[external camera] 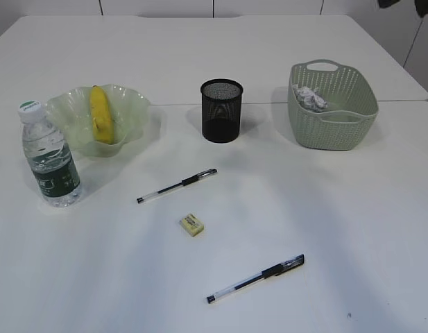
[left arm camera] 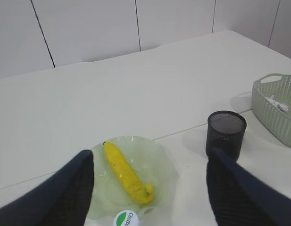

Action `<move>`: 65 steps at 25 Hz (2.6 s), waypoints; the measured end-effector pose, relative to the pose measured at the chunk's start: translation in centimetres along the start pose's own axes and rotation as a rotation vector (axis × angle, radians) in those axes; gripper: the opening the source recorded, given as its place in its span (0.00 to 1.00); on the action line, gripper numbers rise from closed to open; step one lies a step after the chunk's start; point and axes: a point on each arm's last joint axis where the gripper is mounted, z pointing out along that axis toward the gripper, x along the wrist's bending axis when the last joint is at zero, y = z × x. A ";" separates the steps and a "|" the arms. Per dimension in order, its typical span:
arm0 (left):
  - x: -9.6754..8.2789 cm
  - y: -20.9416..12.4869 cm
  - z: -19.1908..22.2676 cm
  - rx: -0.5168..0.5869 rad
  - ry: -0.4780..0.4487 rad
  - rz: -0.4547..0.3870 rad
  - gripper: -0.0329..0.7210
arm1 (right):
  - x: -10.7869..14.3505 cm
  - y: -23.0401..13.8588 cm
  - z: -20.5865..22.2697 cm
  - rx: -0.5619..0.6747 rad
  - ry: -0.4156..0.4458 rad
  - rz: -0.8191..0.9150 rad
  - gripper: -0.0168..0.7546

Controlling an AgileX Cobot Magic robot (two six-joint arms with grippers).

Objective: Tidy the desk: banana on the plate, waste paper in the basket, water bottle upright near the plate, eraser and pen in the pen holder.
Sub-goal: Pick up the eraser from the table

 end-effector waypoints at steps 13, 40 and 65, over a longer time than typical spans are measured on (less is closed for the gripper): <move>0.1 0.6 -2.3 -0.007 0.010 0.032 0.74 | 0.6 0.7 6.5 0.133 0.127 -0.116 0.58; 0.3 -0.2 -4.8 0.108 0.030 0.078 0.74 | 6.4 -1.6 16.8 0.394 0.184 -0.310 0.58; 0.3 -1.0 -4.9 0.196 0.029 0.076 0.74 | 11.1 -3.6 26.0 0.530 0.234 -0.409 0.58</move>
